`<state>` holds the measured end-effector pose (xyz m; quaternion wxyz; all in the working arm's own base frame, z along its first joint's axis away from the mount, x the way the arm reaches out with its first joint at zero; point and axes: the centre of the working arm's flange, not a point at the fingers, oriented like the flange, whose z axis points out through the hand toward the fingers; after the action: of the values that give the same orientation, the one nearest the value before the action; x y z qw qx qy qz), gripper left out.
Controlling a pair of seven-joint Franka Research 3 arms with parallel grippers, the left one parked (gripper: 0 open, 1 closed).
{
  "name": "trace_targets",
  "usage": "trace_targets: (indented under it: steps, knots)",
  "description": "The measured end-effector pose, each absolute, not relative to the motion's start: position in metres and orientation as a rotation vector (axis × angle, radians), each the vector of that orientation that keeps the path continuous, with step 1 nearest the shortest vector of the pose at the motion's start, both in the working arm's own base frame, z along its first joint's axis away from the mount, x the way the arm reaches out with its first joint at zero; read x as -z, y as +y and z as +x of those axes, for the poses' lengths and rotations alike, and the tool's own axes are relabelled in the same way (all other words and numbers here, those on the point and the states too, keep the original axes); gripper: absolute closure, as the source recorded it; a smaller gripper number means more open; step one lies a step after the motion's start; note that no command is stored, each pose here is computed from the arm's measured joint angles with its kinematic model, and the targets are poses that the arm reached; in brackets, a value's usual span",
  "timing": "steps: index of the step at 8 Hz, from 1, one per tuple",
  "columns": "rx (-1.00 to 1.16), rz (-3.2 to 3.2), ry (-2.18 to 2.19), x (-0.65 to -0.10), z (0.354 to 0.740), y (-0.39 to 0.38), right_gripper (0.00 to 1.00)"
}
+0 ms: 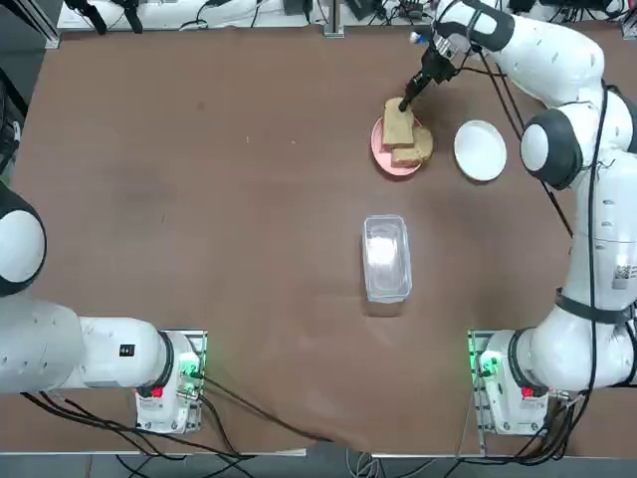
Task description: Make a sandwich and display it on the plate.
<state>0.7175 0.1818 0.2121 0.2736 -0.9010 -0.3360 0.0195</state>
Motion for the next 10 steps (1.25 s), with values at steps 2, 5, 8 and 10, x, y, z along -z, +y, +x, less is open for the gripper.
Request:
trace_targets:
  steps: [2,5,8,10]
  knots:
    - [-0.067,-2.407,-0.918,-0.242,0.716,0.184,0.92]
    - [-0.113,-2.409,-0.893,-0.3,0.714,0.16,0.92]
    - [-0.107,-2.514,-0.758,-0.356,0.718,0.074,0.92]
    - [-0.082,-2.572,-0.587,-0.378,0.719,0.02,0.92]
